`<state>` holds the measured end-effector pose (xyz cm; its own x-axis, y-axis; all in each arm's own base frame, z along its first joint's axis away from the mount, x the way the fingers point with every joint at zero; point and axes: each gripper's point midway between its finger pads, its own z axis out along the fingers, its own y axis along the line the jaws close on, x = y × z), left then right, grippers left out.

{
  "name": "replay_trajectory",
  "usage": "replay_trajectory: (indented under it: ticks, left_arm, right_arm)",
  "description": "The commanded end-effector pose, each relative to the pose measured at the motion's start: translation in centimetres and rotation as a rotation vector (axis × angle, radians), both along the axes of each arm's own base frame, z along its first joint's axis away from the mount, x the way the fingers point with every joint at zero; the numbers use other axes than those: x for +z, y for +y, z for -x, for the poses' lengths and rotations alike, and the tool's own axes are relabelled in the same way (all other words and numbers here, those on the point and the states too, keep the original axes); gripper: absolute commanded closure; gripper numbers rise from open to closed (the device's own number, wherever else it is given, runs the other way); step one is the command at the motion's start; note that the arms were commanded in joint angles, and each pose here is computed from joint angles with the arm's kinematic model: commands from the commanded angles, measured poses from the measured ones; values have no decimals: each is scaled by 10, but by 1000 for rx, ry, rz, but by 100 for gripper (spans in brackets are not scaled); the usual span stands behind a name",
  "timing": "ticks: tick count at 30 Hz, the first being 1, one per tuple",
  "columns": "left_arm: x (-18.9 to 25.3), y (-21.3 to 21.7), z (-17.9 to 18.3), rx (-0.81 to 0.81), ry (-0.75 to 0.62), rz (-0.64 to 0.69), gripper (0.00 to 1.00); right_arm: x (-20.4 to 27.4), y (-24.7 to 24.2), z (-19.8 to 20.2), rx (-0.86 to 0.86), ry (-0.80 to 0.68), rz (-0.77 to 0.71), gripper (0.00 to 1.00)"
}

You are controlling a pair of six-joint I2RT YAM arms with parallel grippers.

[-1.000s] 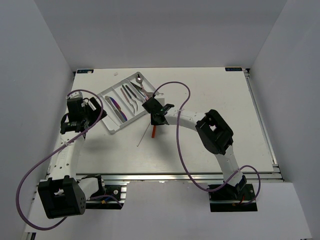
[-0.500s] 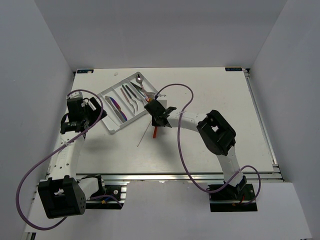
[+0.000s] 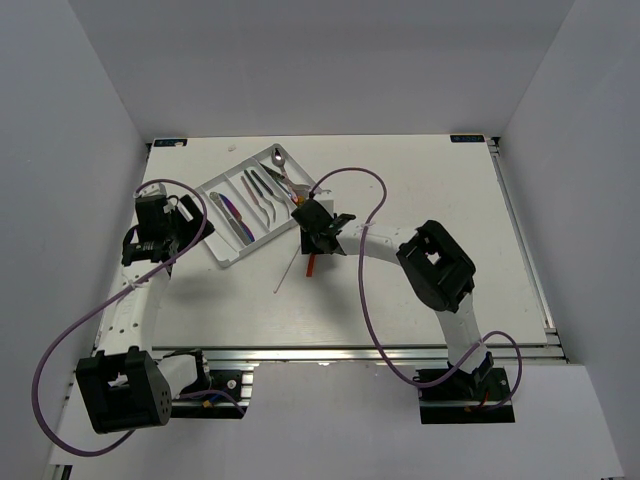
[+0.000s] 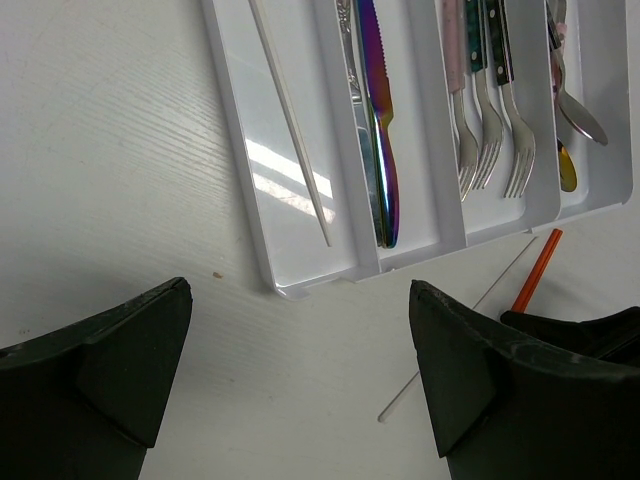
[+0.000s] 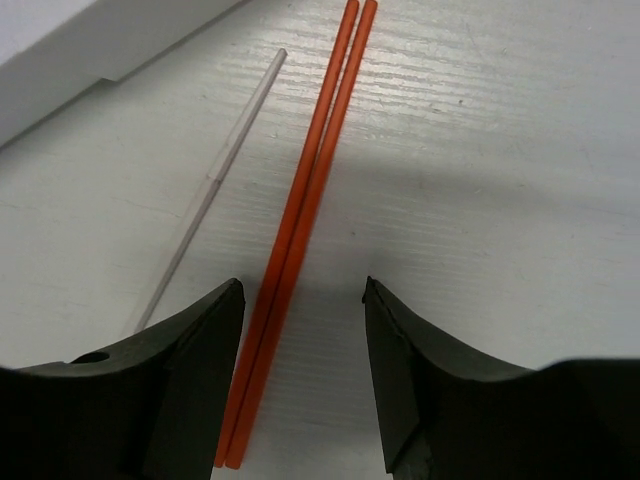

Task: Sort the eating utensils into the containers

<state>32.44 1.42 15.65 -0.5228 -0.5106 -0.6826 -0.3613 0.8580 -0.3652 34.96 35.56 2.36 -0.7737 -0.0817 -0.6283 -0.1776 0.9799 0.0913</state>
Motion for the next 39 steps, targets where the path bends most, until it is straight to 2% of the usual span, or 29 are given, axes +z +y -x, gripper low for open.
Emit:
replay_trajectory:
  ticks: [1, 10, 20, 39]
  left_arm:
    - [13, -2, -7, -18, -44, -7, 2]
    - [12, -2, -7, -19, -41, -6, 2]
    - [13, -3, -7, -24, -46, -2, 2]
    - [12, -3, -7, -25, -43, -3, 2]
  right_arm:
    - [1, -28, 10, 35, 40, 140, 42]
    - [31, -20, 2, -33, -37, 4, 51]
    - [34, -30, 3, -73, -55, -8, 56]
    - [1, -26, 11, -64, 31, 8, 63]
